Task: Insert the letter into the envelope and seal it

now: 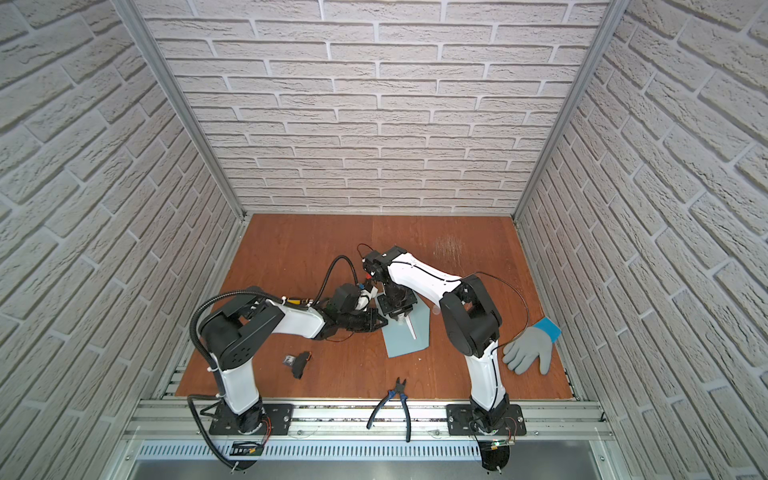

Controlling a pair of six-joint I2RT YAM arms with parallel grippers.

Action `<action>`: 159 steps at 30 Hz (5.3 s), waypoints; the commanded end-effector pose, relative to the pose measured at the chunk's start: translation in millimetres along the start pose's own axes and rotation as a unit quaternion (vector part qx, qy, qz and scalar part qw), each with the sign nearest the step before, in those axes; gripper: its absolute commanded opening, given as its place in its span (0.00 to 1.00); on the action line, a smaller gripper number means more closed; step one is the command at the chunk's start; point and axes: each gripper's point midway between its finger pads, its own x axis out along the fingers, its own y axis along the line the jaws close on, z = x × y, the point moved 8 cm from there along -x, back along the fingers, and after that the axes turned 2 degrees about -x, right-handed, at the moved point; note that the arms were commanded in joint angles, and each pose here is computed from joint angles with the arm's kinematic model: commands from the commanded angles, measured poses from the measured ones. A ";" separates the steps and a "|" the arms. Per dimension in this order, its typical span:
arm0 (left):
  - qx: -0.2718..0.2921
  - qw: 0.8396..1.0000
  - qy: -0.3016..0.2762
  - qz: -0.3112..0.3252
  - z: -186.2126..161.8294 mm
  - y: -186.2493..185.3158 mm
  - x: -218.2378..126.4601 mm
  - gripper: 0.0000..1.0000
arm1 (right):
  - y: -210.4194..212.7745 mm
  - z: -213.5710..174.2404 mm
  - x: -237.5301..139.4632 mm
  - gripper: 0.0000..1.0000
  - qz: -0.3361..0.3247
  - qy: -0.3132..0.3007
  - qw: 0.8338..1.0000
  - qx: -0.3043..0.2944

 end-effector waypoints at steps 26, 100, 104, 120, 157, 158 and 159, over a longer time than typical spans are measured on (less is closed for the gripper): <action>-0.019 0.998 0.038 0.044 -14.9 22.1 4.5 0.00 | 1.8 -14.2 -45.5 0.05 0.048 -0.039 0.998 -0.011; -0.016 0.997 0.045 0.052 -14.3 19.1 -1.6 0.00 | 4.9 -7.1 -19.2 0.05 0.048 -0.005 0.999 -0.019; -0.015 0.998 0.044 0.051 -13.1 18.5 -1.9 0.00 | 8.7 -1.4 -8.4 0.05 0.049 0.007 0.999 -0.021; -0.014 0.998 0.045 0.051 -12.1 18.6 -3.0 0.00 | -12.8 2.3 11.5 0.05 -0.046 0.033 0.998 -0.011; 0.055 0.998 0.022 0.008 4.6 -32.6 -29.3 0.07 | -43.0 -80.1 -124.2 0.05 0.116 -0.274 0.954 0.035; 0.062 0.998 0.015 -0.005 7.2 -40.6 -34.4 0.10 | -43.5 -82.4 -125.0 0.05 0.125 -0.295 0.947 0.037; 0.070 0.997 0.004 -0.015 10.7 -49.3 -40.8 0.15 | -43.0 -85.4 -126.4 0.05 0.140 -0.317 0.937 0.035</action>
